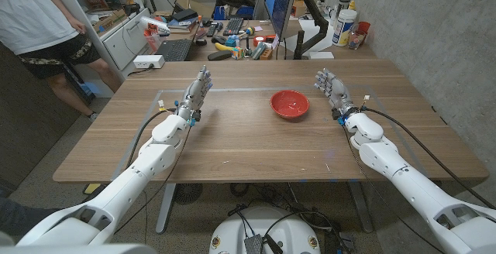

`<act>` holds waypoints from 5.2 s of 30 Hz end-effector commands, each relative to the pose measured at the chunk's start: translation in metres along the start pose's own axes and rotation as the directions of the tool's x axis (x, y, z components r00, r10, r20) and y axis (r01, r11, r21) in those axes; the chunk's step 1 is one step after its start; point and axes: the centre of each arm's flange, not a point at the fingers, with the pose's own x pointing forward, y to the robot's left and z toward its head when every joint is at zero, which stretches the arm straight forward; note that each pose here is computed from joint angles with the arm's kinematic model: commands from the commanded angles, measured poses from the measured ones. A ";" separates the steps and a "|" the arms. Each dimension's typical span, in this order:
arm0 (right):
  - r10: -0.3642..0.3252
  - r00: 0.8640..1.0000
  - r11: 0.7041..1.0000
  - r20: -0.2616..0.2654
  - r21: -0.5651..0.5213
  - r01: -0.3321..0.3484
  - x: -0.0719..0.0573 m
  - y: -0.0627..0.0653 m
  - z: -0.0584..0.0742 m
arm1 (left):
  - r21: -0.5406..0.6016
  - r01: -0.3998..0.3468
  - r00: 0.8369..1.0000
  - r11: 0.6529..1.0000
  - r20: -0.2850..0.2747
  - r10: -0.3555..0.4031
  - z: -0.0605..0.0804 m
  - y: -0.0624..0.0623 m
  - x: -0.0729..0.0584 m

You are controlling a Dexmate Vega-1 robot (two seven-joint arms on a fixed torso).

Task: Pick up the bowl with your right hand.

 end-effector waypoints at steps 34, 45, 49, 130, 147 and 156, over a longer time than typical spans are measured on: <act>0.014 0.997 0.999 0.078 -0.045 -0.011 -0.009 -0.008 0.009 | 0.035 0.021 1.000 0.999 0.004 -0.021 0.012 -0.016 0.004; 0.034 0.995 0.998 0.099 -0.061 -0.028 -0.014 -0.002 0.013 | 0.036 0.024 1.000 0.999 0.002 -0.024 0.010 -0.015 0.001; 0.041 0.992 0.997 0.119 -0.067 -0.033 -0.016 0.000 0.014 | 0.039 0.023 1.000 0.999 -0.001 -0.023 0.009 -0.016 -0.001; 0.254 0.921 0.919 0.295 -0.371 -0.135 -0.035 0.001 0.041 | 0.080 0.011 1.000 0.997 -0.014 -0.010 0.014 -0.028 -0.023; 0.289 0.905 0.880 0.312 -0.458 -0.124 -0.043 0.002 0.046 | 0.090 0.020 1.000 0.996 -0.016 -0.019 0.015 -0.031 -0.021; 0.324 0.891 0.840 0.317 -0.531 -0.117 -0.045 0.006 0.049 | 0.089 0.015 1.000 0.996 -0.020 -0.013 0.013 -0.029 -0.023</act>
